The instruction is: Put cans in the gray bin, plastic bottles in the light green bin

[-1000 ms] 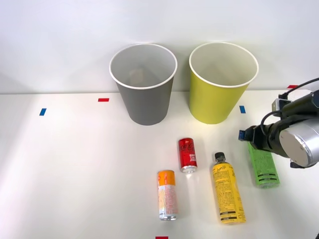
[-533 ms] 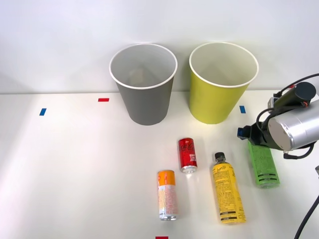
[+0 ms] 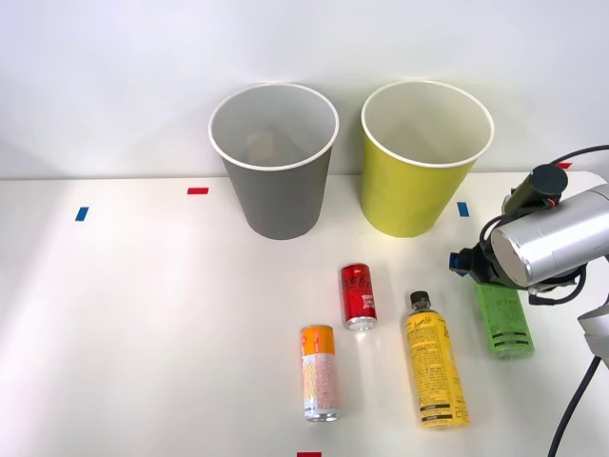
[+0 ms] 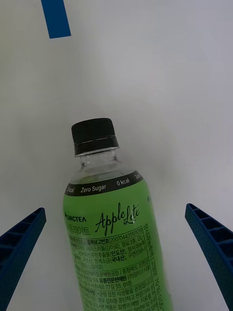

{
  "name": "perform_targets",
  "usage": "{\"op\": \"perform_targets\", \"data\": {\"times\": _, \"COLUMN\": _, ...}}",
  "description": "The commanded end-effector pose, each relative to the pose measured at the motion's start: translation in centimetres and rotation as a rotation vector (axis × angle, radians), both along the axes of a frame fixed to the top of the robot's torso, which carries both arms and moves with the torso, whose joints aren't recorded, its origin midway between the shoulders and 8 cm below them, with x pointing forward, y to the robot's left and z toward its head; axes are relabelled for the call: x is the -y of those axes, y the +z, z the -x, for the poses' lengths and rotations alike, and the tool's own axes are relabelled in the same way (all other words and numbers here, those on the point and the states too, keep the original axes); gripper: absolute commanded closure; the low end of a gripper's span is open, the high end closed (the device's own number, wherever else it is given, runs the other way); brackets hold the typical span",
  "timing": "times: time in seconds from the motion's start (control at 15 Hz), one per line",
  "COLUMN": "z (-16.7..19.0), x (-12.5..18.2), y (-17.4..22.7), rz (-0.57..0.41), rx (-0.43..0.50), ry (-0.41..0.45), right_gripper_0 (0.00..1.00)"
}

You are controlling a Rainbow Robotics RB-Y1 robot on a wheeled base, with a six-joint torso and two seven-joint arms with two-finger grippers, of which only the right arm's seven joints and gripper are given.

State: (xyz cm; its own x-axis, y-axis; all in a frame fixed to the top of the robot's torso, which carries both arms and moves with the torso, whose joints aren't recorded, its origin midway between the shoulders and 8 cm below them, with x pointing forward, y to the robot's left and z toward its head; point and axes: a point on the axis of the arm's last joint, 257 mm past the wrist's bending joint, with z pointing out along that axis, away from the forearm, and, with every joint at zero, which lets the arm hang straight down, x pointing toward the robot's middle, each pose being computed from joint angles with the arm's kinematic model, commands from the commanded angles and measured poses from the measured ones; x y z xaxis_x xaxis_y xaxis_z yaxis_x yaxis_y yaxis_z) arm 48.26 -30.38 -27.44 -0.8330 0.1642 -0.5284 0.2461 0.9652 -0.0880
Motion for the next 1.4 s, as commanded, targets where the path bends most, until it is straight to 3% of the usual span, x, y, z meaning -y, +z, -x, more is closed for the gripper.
{"op": "perform_targets", "data": {"times": 0.07, "z": 0.0, "x": 0.8, "y": -1.1, "rz": 0.005, "rx": -0.020, "ry": -0.018, "right_gripper_0": 0.00}}
{"op": "perform_targets", "data": {"times": 0.4, "z": -0.3, "x": 1.5, "y": -2.2, "rz": 0.028, "rx": -0.020, "ry": -0.039, "right_gripper_0": 0.00}}
{"op": "perform_targets", "data": {"times": 0.6, "z": -0.2, "x": 1.5, "y": -2.4, "rz": 0.053, "rx": -0.024, "ry": -0.025, "right_gripper_0": 0.47}}
{"op": "perform_targets", "data": {"times": 0.73, "z": -0.2, "x": 1.6, "y": -2.5, "rz": 0.144, "rx": -0.011, "ry": -0.012, "right_gripper_0": 0.97}}
{"op": "perform_targets", "data": {"times": 1.13, "z": -0.8, "x": 0.0, "y": -1.3, "rz": 0.148, "rx": 0.037, "ry": 0.021, "right_gripper_0": 1.00}}
{"op": "perform_targets", "data": {"times": 1.4, "z": -1.2, "x": -1.6, "y": 3.1, "rz": 0.118, "rx": 0.106, "ry": 0.245, "right_gripper_0": 1.00}}
